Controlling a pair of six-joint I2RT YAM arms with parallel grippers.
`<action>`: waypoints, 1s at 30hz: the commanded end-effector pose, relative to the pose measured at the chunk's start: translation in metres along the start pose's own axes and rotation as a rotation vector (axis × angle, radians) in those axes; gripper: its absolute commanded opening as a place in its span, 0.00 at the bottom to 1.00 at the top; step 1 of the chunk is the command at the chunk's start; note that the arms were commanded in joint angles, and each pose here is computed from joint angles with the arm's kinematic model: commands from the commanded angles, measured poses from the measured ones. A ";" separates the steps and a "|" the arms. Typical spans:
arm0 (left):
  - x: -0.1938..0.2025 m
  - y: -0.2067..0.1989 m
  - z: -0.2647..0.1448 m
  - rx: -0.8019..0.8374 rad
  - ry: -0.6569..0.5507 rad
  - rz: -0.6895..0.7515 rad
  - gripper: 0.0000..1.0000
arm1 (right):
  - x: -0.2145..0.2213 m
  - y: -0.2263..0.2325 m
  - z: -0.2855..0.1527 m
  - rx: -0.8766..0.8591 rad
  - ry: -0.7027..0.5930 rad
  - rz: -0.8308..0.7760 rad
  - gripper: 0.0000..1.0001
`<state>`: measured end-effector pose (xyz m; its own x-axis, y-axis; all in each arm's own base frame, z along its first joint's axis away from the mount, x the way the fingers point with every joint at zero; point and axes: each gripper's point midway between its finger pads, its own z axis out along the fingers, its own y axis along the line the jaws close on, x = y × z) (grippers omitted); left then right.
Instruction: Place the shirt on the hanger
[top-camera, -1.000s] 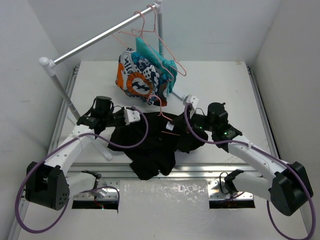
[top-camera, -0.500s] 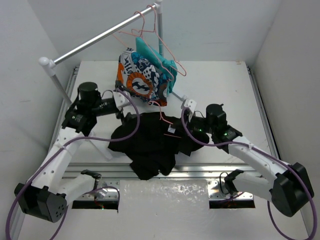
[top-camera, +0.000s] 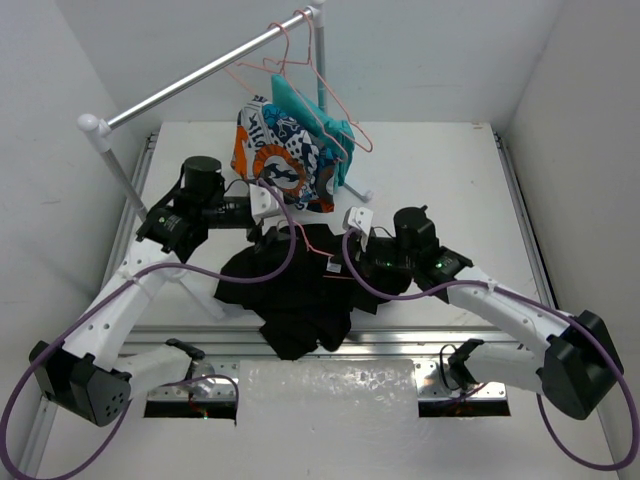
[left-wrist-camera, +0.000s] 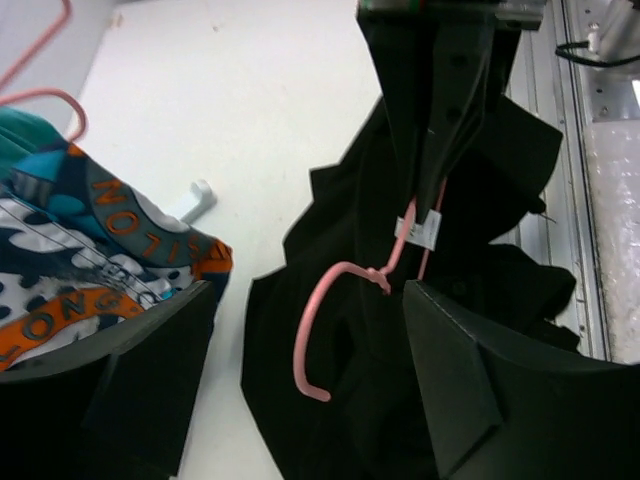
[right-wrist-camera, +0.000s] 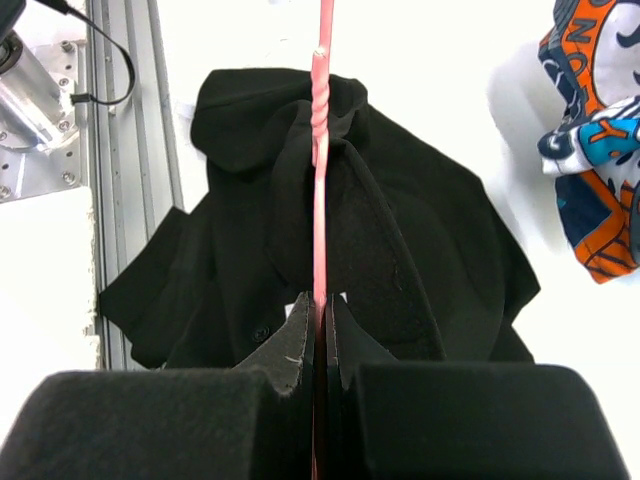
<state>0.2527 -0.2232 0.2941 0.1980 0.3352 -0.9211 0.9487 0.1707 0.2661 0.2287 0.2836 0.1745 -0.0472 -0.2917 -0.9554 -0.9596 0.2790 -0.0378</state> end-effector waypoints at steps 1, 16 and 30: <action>-0.001 -0.002 -0.005 0.008 0.028 0.056 0.72 | -0.033 -0.007 0.003 -0.003 -0.076 -0.080 0.00; 0.005 -0.005 0.000 0.030 0.045 0.008 0.10 | -0.031 -0.002 -0.001 -0.015 -0.079 -0.093 0.00; 0.006 0.011 -0.006 -0.120 0.044 0.003 0.00 | -0.047 -0.042 -0.007 0.208 -0.052 0.003 0.99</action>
<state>0.2513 -0.2158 0.2716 0.1337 0.4003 -0.9066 0.9514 0.2041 0.2304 0.2436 0.2788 0.1755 -0.0779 -0.3172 -0.9451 -0.9333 0.3566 -0.0427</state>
